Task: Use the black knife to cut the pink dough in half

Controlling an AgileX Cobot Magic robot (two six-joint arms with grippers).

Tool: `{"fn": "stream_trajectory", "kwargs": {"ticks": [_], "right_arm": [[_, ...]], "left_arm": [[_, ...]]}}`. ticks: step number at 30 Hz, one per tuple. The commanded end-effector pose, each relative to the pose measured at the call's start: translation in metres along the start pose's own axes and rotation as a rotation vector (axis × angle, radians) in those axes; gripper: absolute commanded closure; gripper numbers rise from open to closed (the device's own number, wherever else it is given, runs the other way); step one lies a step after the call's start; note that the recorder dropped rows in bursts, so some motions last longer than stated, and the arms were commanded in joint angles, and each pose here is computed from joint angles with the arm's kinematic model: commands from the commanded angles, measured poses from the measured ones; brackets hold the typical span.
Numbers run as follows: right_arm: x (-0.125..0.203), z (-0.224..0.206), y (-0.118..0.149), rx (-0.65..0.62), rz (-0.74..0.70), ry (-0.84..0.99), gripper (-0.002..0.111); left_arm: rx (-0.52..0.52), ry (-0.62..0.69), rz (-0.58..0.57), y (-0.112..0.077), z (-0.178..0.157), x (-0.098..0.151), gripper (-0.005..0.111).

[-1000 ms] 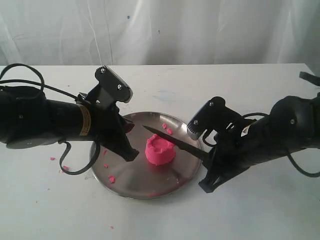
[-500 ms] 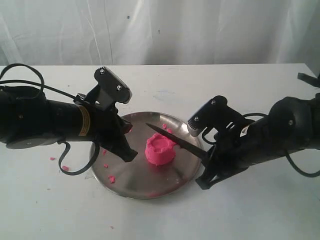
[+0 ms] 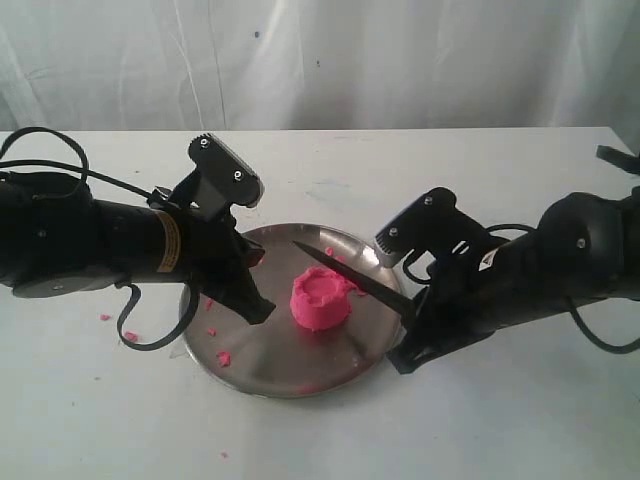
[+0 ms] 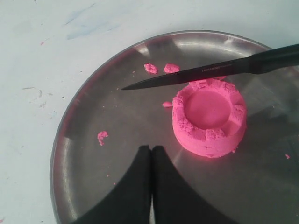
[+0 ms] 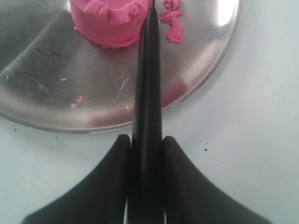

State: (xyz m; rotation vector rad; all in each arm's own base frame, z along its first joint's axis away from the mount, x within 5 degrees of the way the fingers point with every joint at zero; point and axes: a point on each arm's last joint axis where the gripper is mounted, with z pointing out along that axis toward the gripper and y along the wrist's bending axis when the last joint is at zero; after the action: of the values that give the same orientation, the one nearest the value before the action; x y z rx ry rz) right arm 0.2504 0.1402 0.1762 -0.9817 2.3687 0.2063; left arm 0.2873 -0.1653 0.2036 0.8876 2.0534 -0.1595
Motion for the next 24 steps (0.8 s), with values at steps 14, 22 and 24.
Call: {"fn": "stream_trajectory", "kwargs": {"ticks": [14,22,24], "right_arm": [[-0.002,0.003,0.019,0.005,-0.073,-0.054,0.108],[0.007,0.012,0.020,0.000,-0.070,-0.015,0.108],[0.007,0.012,0.020,0.001,-0.070,-0.016,0.108]], "left_arm": [[-0.004,0.011,0.012,0.000,-0.001,0.003,0.107],[-0.002,0.009,0.012,0.000,-0.001,0.002,0.107],[0.004,-0.003,0.017,0.000,-0.001,0.001,0.107]]}}
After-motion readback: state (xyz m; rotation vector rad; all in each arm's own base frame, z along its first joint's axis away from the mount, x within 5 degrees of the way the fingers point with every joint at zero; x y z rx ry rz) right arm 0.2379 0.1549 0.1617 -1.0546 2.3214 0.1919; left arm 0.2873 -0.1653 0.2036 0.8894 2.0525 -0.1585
